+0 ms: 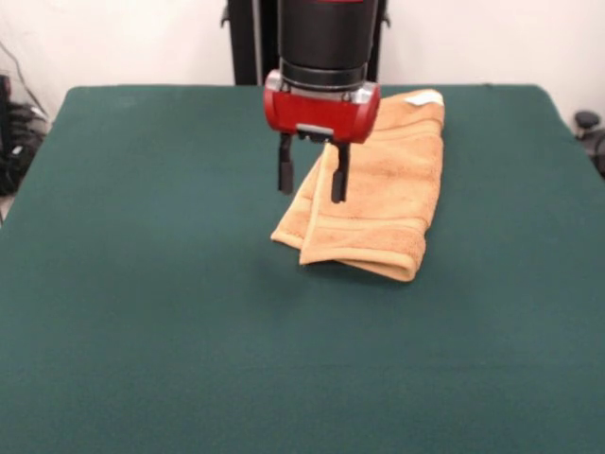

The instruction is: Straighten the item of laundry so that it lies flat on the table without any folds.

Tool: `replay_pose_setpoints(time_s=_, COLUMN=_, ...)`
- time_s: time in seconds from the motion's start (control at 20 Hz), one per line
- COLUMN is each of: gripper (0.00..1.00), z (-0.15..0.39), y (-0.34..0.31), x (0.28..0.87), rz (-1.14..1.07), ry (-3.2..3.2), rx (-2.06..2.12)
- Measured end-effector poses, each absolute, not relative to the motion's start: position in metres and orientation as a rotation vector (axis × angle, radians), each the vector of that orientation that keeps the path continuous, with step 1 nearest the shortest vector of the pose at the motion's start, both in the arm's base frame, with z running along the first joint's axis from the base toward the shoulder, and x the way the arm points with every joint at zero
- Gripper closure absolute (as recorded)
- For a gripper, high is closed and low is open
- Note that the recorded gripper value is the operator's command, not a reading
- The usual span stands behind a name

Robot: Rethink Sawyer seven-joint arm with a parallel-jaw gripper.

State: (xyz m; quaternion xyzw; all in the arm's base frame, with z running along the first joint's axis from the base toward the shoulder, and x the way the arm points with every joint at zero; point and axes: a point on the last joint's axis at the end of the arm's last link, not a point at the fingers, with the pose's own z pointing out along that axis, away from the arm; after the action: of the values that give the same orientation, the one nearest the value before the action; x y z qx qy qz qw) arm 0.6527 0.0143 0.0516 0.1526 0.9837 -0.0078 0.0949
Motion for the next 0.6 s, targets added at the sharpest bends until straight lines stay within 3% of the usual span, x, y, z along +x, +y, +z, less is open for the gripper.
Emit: replay_pose_setpoints(time_s=0.6, gripper=0.0, z=0.03, y=0.01, x=0.683, rz=0.02, ry=2.895, rx=0.35)
